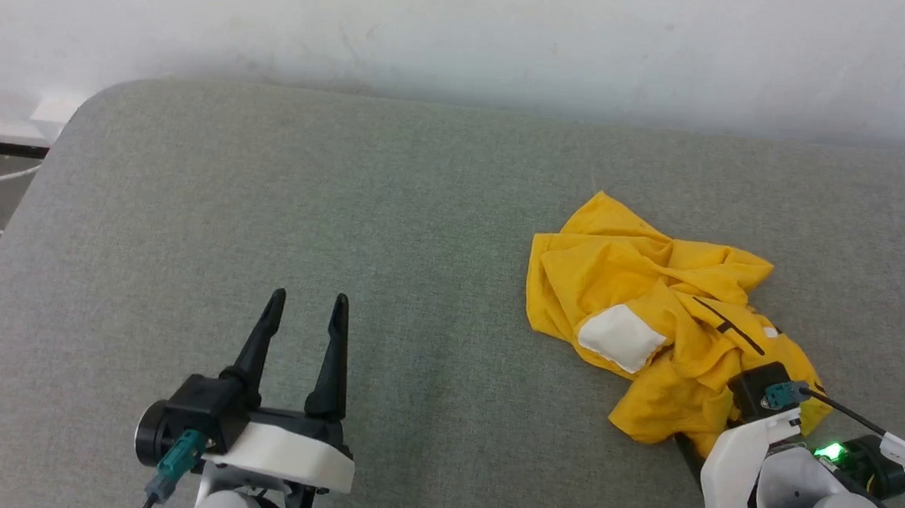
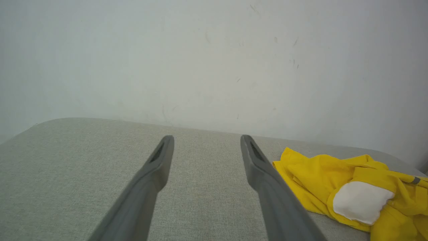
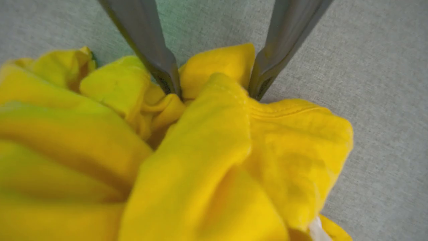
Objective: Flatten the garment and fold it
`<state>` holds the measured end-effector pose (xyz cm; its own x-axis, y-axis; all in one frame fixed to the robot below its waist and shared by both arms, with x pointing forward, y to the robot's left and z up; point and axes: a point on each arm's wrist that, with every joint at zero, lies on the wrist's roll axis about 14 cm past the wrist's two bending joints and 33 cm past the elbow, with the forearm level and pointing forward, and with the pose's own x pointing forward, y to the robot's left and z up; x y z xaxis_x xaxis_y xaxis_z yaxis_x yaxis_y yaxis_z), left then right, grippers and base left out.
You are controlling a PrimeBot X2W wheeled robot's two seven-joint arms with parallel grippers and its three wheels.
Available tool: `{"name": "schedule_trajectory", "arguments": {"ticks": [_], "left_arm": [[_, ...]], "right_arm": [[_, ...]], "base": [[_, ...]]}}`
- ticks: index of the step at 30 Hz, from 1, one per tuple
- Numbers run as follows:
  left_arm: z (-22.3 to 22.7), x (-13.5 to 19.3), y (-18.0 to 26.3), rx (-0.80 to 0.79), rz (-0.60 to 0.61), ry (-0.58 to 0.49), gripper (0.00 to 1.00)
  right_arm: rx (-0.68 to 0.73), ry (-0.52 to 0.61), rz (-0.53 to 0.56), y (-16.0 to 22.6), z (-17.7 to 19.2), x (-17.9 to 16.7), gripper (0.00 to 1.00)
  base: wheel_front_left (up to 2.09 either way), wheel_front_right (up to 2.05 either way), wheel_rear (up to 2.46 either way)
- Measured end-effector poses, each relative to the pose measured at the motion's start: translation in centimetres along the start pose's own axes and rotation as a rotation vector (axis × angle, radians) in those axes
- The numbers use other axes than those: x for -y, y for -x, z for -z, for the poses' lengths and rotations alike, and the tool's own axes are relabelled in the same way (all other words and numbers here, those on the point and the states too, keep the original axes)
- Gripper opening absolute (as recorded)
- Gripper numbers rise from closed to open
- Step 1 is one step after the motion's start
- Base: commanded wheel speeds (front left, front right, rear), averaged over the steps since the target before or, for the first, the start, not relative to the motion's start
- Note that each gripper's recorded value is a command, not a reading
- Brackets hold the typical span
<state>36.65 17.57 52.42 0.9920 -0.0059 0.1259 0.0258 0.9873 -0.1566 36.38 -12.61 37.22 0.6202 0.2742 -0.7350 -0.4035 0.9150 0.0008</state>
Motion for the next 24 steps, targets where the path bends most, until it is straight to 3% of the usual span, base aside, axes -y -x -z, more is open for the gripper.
{"name": "schedule_trajectory", "arguments": {"ticks": [1, 2, 8, 14, 17, 18, 19, 24], "left_arm": [[0.1, -0.2, 0.0, -0.003, -0.007, 0.001, 1.0], [0.2, -0.2, 0.0, -0.006, -0.007, 0.004, 1.0], [0.9, 0.4, -0.3, -0.021, 0.016, 0.015, 1.0], [1.5, 2.7, -0.2, -0.04, 0.097, 0.035, 1.0], [1.2, 4.0, -0.4, -0.027, 0.13, 0.048, 1.0], [1.2, 4.4, -0.4, -0.027, 0.142, 0.051, 1.0], [1.2, 4.9, -0.4, -0.029, 0.159, 0.054, 1.0], [2.1, 7.1, -0.3, -0.058, 0.228, 0.067, 1.0]], "right_arm": [[-0.004, 0.001, -0.002, -0.1, 0.1, 0.0, 0.22], [-0.006, 0.0, -0.001, -0.1, 0.1, 0.0, 0.0], [-0.006, -0.036, 0.039, 1.2, 1.1, 1.8, 0.0], [-0.075, -0.109, 0.217, 6.5, 6.1, 7.3, 0.0], [-0.083, -0.145, 0.254, 8.6, 7.8, 7.7, 0.0], [-0.068, -0.155, 0.255, 8.9, 7.7, 7.4, 0.86], [-0.048, -0.168, 0.257, 9.1, 7.5, 7.2, 1.0], [0.139, -0.21, 0.233, 10.0, 3.7, 6.0, 1.0]], "base": [[0.0, 0.0, 0.0], [0.0, 0.0, 0.0], [0.0, 0.0, 0.0], [0.0, 0.0, 0.0], [0.0, 0.0, 0.0], [0.0, 0.0, 0.0], [0.0, 0.0, 0.0], [0.0, 0.0, 0.0]]}}
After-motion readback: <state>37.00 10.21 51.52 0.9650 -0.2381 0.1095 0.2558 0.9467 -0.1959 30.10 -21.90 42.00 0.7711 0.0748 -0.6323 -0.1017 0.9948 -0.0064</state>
